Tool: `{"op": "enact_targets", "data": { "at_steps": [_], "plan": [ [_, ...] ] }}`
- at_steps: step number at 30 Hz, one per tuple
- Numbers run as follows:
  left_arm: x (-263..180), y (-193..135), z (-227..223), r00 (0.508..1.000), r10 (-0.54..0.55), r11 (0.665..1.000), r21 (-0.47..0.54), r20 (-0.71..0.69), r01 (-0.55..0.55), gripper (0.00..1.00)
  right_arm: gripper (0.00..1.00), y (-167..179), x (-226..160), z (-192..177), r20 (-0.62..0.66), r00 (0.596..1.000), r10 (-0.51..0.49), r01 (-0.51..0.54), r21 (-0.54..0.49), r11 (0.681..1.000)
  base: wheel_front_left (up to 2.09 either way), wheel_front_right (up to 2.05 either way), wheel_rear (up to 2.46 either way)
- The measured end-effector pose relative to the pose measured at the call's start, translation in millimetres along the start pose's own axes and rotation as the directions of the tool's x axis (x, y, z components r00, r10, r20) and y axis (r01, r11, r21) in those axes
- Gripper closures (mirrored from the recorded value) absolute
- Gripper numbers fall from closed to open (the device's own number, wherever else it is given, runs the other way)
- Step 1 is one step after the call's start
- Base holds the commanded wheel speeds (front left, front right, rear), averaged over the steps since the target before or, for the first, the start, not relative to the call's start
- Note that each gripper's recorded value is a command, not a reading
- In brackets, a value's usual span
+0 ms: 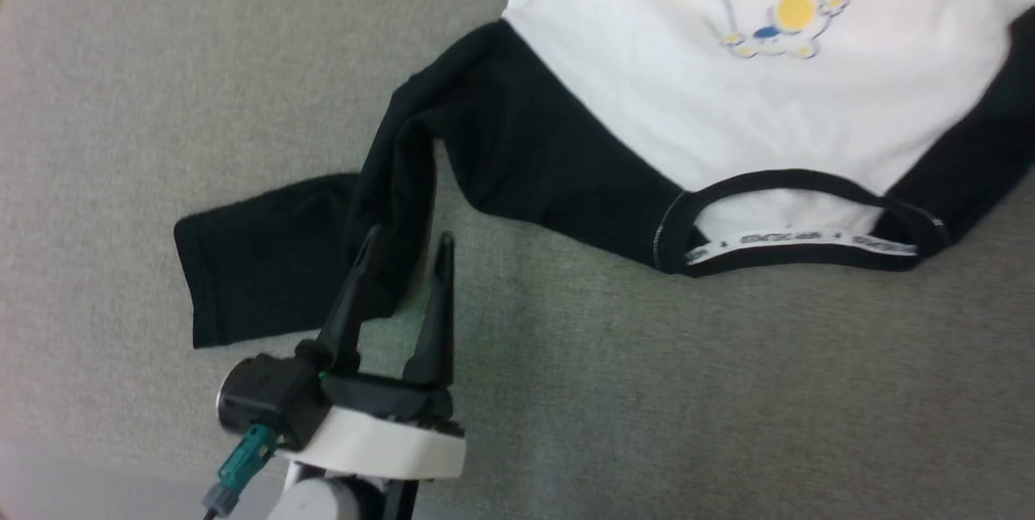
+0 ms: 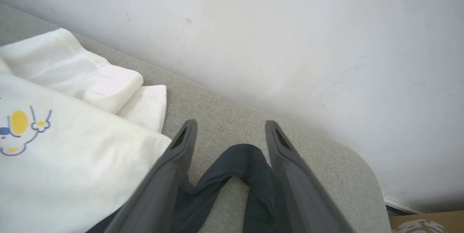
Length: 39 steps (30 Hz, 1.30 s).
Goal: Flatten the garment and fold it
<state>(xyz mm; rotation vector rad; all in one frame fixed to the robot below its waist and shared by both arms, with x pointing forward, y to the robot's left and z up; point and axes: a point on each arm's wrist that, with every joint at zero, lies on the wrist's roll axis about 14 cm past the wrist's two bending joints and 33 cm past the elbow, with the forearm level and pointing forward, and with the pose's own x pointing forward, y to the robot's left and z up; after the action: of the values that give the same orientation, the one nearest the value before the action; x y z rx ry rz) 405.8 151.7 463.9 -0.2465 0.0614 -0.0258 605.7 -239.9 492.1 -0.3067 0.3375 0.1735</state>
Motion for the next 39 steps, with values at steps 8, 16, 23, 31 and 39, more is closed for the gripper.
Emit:
{"op": "enact_targets", "data": {
  "at_steps": [8,16,23,31,39],
  "plan": [
    [-22.1,-6.6,13.1,1.0,-0.025,1.0,0.016,0.014,0.025,0.0,0.0,22.2,-95.6,11.4,0.261,0.963,-0.076,0.025,0.193,0.981,0.0,0.0,0.0],
    [-35.8,-19.2,16.5,0.998,-0.07,0.996,0.06,-0.006,0.07,0.0,0.0,36.7,-183.2,-41.8,0.205,0.943,-0.261,0.166,0.391,0.905,0.0,0.0,0.0],
    [-14.4,-49.2,14.2,0.963,-0.243,0.939,0.223,-0.116,0.263,0.0,0.0,25.2,-211.8,-46.7,0.206,0.922,-0.329,0.224,0.41,0.884,0.0,0.0,0.0],
    [17.9,-57.2,-28.1,0.84,-0.3,0.8,0.361,-0.451,0.48,0.0,0.0,32.9,-203.9,-53.0,0.196,0.931,-0.309,0.199,0.438,0.877,0.0,0.0,0.0],
    [41.6,-43.5,-60.9,0.76,-0.245,0.736,0.395,-0.602,0.55,0.0,0.0,36.6,-191.8,-66.1,0.154,0.943,-0.296,0.203,0.438,0.876,0.0,0.0,0.0]
  ]
}}
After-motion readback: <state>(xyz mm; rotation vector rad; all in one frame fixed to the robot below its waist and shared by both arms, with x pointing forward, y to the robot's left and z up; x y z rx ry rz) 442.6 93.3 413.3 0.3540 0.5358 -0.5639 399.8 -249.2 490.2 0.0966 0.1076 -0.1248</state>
